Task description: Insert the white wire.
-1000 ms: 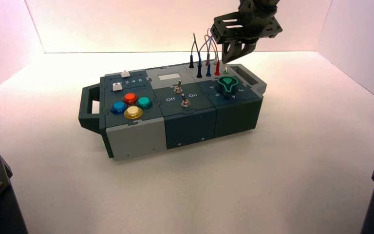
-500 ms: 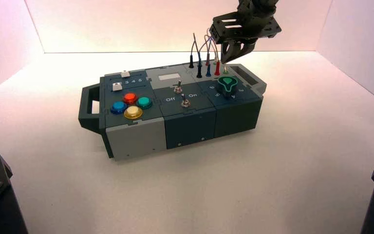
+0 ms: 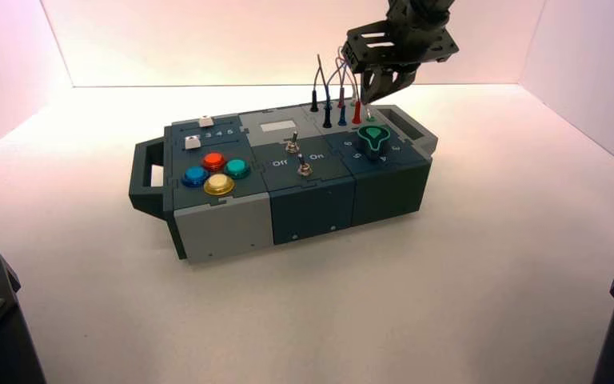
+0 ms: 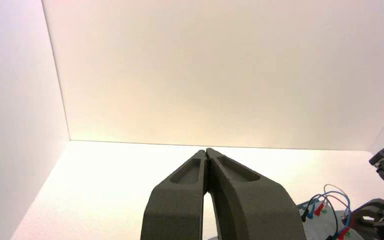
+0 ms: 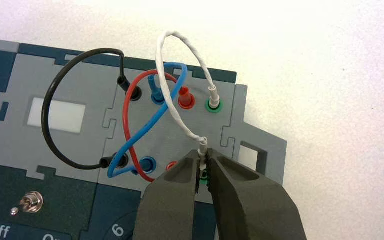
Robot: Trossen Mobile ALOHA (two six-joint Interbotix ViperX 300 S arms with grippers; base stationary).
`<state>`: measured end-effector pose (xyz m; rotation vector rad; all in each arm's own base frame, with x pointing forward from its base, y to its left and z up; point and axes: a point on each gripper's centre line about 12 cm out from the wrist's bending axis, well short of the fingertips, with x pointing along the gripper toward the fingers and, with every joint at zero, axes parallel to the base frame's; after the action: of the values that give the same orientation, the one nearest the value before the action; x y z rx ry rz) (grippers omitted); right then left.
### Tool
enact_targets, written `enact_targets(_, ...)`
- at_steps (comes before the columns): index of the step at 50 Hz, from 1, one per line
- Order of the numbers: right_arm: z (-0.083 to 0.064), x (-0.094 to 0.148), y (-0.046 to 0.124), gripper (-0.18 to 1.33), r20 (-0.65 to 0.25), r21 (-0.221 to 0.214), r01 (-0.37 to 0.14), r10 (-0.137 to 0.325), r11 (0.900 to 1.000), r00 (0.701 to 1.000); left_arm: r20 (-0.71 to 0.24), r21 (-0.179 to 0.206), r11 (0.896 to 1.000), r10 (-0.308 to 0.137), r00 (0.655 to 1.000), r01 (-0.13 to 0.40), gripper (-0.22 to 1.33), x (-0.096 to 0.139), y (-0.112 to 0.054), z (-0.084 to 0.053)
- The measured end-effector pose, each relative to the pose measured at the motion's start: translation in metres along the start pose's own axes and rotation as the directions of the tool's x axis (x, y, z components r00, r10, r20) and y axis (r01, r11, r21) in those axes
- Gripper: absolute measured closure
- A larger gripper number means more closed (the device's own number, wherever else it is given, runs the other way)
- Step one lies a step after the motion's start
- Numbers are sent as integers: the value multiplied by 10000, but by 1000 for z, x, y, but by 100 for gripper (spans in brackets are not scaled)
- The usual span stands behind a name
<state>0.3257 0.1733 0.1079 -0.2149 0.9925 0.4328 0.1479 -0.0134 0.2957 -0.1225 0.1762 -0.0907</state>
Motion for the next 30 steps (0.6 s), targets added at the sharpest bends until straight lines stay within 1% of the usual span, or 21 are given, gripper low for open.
enact_targets(15,0,1,-5,115,-13,89,70,-70,9999,10000,15,0,10000,1,10000,-1,128,0,0,0)
enact_targets(30,0,0,-6,116,3,84,89,-89,9999,10000,31,16,10000,-1,10000,1,128,0,0,0)
